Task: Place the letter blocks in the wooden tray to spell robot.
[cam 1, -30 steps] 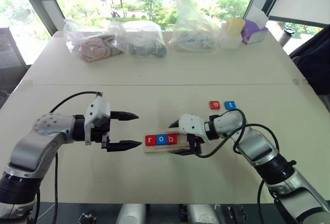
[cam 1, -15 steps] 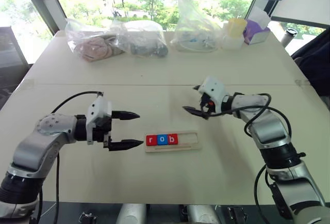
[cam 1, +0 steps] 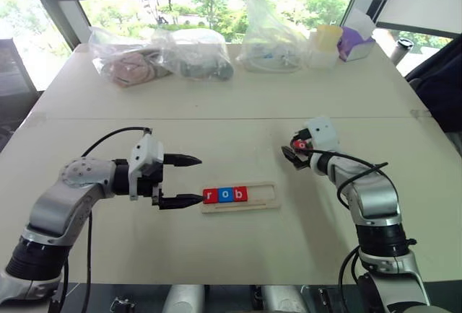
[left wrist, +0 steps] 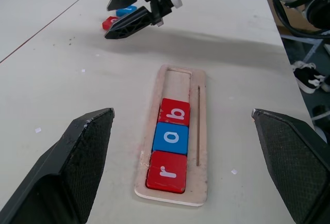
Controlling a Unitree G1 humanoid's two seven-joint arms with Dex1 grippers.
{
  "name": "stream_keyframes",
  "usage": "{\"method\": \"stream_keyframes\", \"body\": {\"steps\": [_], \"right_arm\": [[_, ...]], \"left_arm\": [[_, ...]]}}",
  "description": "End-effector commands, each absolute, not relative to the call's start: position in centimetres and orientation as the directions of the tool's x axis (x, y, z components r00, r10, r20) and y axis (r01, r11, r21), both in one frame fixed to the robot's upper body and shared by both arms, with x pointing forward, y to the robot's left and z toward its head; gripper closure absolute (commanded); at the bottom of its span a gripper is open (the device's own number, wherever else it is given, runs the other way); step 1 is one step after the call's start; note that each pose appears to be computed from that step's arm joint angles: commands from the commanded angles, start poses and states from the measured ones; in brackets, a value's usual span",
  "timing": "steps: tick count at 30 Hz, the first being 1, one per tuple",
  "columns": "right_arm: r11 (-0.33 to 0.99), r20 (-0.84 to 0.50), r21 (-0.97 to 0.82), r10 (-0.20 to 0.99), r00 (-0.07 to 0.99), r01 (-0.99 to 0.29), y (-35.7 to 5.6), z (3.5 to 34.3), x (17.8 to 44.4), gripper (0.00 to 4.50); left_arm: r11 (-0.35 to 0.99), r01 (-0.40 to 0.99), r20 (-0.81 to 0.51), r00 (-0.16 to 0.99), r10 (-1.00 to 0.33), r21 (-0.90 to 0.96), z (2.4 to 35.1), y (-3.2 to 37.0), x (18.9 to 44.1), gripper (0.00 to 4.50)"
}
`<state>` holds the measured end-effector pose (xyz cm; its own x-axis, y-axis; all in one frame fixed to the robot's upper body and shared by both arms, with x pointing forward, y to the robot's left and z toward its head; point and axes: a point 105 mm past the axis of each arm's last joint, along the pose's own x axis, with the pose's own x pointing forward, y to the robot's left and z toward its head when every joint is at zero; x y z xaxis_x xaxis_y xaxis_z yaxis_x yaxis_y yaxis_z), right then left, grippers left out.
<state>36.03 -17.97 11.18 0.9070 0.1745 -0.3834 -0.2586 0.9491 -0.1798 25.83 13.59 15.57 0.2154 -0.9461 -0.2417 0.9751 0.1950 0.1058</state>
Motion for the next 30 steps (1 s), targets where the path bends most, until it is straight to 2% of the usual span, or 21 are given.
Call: {"method": "stream_keyframes", "body": {"steps": [1, 5, 14, 16, 18, 22, 27, 30], "right_arm": [[0.960, -0.327, -0.164, 0.162, 0.931, -0.225, -18.1, 12.7, 36.2, 0.02], [0.976, -0.343, -0.107, 0.143, 0.928, -0.190, -18.2, 12.3, 36.2, 0.02], [0.978, -0.368, -0.055, 0.168, 0.914, -0.201, -17.0, 11.6, 36.2, 0.02], [0.977, -0.373, -0.042, 0.177, 0.911, -0.208, -16.6, 11.5, 36.3, 0.53], [0.977, -0.379, -0.031, 0.182, 0.907, -0.209, -16.2, 11.4, 36.4, 1.33], [0.977, -0.393, -0.023, 0.184, 0.901, -0.210, -16.1, 11.2, 36.2, 3.28], [0.979, -0.399, -0.033, 0.171, 0.901, -0.200, -16.5, 11.4, 35.2, 3.31], [0.982, -0.412, -0.022, 0.163, 0.897, -0.188, -16.9, 11.7, 33.3, 3.31]], "left_arm": [[0.183, 0.972, -0.227, 0.213, -0.950, 0.146, 16.2, 13.3, 25.8, 0.00], [0.186, 0.971, -0.223, 0.217, -0.950, 0.150, 16.2, 13.2, 25.8, 0.00], [0.195, 0.968, -0.217, 0.226, -0.950, 0.156, 16.2, 13.0, 26.1, 0.00], [0.198, 0.968, -0.217, 0.229, -0.949, 0.157, 16.2, 13.0, 26.1, 0.00], [0.202, 0.967, -0.217, 0.233, -0.948, 0.158, 16.2, 13.0, 26.1, 0.00], [0.212, 0.964, -0.214, 0.244, -0.946, 0.161, 16.3, 13.0, 26.2, 0.00], [0.215, 0.963, -0.215, 0.247, -0.945, 0.161, 16.2, 13.1, 26.2, 0.00], [0.216, 0.963, -0.216, 0.248, -0.944, 0.164, 16.1, 13.1, 26.2, 0.00]]}}
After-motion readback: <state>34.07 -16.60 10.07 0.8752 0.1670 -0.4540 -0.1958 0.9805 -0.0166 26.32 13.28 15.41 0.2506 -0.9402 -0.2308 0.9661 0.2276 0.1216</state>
